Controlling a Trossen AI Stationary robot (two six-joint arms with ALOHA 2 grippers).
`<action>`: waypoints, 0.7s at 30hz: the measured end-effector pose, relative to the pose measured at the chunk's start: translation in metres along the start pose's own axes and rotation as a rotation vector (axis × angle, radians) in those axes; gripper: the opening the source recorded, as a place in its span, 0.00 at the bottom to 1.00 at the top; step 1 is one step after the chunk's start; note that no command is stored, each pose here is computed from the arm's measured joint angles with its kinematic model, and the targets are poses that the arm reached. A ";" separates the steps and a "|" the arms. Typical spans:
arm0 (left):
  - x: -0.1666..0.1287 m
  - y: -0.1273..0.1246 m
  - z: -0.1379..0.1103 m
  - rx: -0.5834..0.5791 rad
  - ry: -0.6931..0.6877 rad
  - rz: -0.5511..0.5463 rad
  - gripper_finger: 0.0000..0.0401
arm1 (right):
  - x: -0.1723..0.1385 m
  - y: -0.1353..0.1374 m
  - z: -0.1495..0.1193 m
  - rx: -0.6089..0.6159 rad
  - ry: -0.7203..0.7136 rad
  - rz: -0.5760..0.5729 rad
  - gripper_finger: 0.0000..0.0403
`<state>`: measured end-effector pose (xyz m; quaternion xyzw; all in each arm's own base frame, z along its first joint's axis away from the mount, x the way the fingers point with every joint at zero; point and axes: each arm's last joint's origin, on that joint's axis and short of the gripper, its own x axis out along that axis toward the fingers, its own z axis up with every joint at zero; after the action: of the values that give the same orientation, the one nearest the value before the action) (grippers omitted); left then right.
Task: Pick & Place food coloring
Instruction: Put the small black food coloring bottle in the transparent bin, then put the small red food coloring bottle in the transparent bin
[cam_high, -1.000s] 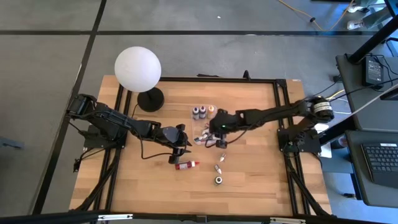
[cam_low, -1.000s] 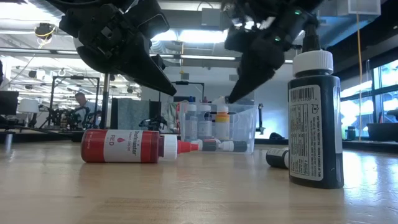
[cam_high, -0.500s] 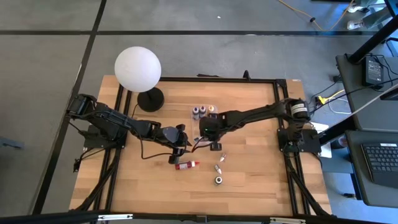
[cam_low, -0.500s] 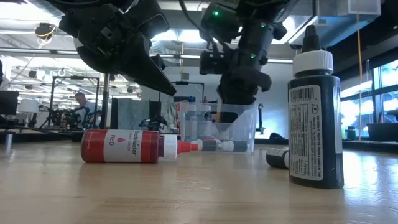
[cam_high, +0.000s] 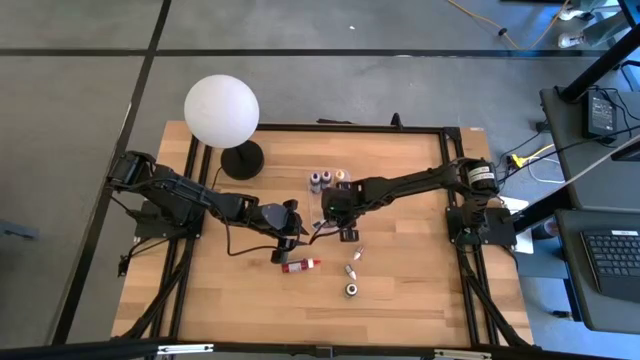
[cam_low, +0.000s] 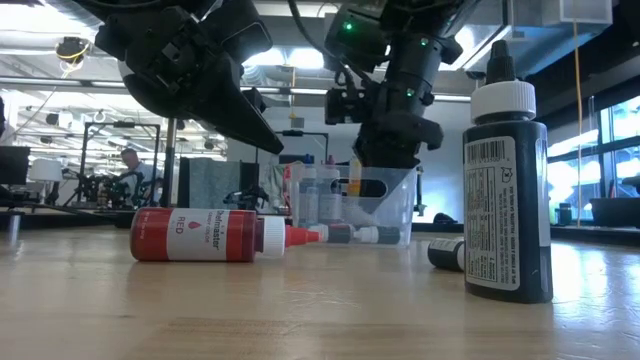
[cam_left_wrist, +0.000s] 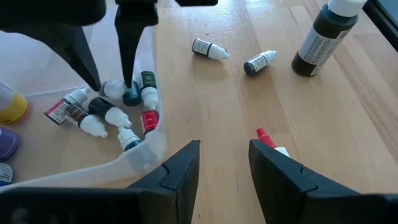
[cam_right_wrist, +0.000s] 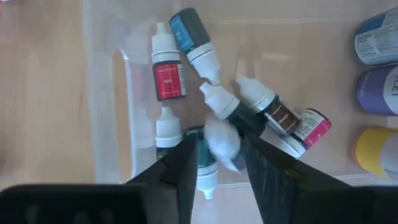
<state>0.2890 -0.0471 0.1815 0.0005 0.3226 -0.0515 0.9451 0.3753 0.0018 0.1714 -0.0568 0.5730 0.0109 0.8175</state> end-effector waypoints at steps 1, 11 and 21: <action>0.000 0.000 0.000 0.000 0.000 0.000 0.34 | -0.001 0.001 0.001 -0.013 -0.006 0.000 0.35; 0.000 0.000 -0.001 0.001 0.007 0.000 0.34 | -0.048 0.020 0.001 -0.026 -0.083 0.016 0.37; 0.000 0.000 -0.001 0.002 0.007 0.000 0.34 | -0.052 0.084 -0.018 -0.181 -0.050 0.085 0.37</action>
<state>0.2886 -0.0471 0.1809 0.0016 0.3259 -0.0516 0.9440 0.3334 0.0856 0.2072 -0.1056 0.5510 0.0989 0.8219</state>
